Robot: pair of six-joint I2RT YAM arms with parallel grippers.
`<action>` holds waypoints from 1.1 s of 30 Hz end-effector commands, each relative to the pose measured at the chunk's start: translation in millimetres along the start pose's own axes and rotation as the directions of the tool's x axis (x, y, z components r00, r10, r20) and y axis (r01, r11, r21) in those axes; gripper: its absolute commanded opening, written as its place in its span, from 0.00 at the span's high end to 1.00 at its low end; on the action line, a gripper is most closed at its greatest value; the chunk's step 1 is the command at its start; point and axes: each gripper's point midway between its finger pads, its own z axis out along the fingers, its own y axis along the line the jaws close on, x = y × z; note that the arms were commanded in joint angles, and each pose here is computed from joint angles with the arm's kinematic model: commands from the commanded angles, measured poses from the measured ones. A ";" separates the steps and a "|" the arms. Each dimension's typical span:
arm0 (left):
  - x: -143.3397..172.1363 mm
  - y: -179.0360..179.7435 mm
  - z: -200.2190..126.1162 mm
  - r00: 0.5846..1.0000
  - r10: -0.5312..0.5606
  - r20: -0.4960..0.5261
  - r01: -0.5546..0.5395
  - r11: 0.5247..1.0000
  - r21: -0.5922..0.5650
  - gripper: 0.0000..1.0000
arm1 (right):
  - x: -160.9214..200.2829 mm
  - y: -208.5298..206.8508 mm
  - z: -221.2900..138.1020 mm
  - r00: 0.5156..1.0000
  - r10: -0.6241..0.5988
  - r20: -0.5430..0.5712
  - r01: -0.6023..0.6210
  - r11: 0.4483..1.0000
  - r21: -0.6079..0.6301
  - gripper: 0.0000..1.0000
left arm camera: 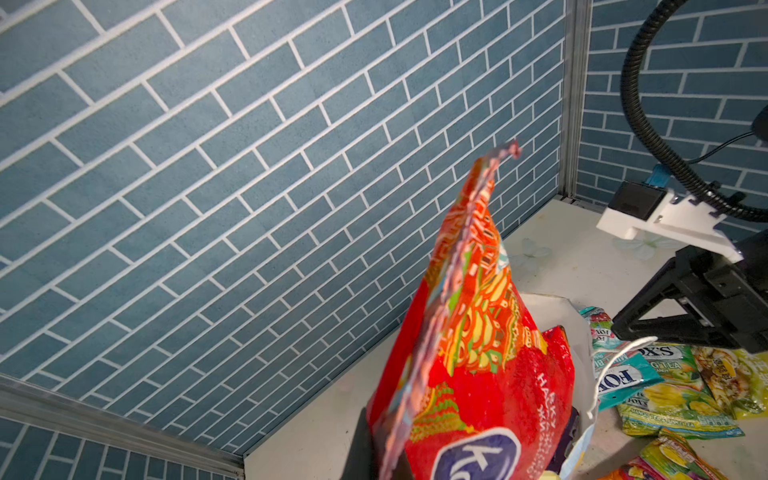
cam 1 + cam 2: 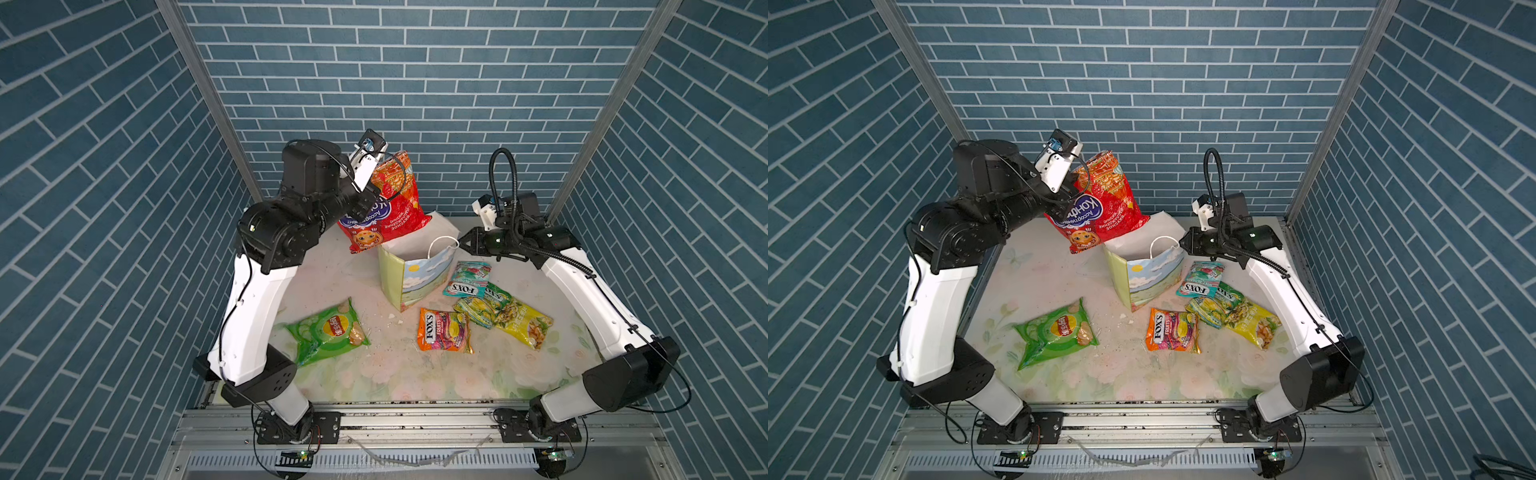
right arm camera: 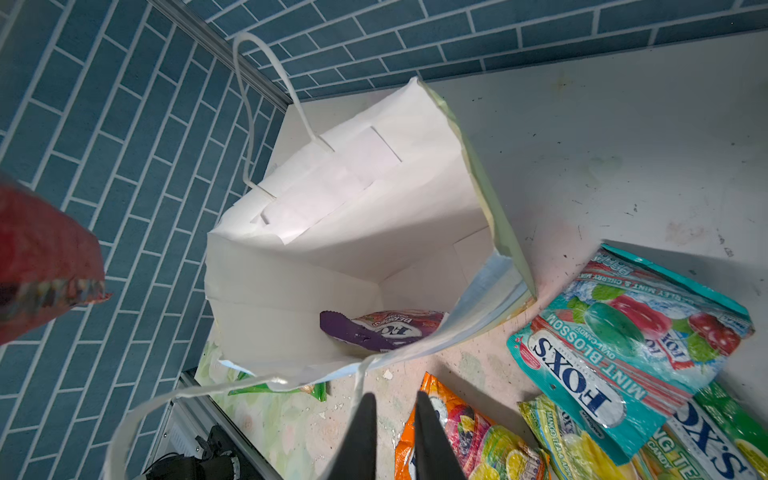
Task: Take the snacks out of the paper bag
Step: Place the snack at the middle-left of the table.
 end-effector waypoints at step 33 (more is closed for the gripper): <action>81.3 54.3 -33.9 0.954 -0.170 -0.249 0.085 0.944 -0.317 0.98 | 6.7 0.3 -17.0 0.999 -0.050 0.017 0.049 0.998 0.037 0.82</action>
